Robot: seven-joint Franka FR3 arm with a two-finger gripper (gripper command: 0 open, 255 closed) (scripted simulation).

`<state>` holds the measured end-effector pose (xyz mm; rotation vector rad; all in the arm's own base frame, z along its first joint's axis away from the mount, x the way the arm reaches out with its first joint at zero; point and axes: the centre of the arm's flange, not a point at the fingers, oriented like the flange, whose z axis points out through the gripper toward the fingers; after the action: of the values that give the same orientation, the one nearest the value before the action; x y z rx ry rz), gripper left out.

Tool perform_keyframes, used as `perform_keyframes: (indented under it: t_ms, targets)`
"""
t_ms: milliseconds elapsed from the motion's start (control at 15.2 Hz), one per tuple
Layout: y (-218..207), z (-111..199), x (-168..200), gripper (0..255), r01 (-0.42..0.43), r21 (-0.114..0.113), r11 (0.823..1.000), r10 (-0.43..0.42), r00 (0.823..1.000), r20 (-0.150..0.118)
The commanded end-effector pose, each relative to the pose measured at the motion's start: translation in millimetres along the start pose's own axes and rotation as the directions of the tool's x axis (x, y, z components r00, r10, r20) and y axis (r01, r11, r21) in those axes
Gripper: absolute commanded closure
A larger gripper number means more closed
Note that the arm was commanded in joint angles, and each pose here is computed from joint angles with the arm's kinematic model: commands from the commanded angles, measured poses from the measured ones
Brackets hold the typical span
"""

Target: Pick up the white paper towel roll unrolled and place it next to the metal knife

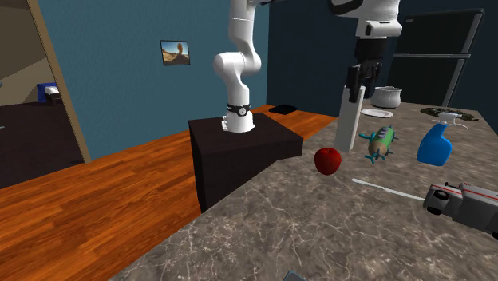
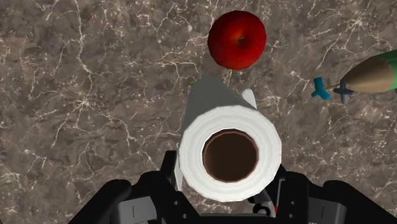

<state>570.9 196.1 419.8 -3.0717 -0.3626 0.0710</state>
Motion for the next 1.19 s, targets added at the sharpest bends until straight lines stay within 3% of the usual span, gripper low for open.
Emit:
perform_keyframes:
  t_ms: [0, 1122]
  targets:
    - [-26.6, 8.3, 9.9, 255, -0.001, 0.0, 1.0, 0.001, 1.0, 0.0]
    - [-228.9, 84.0, 70.7, 255, -0.001, 0.0, 1.0, 0.001, 1.0, 0.0]
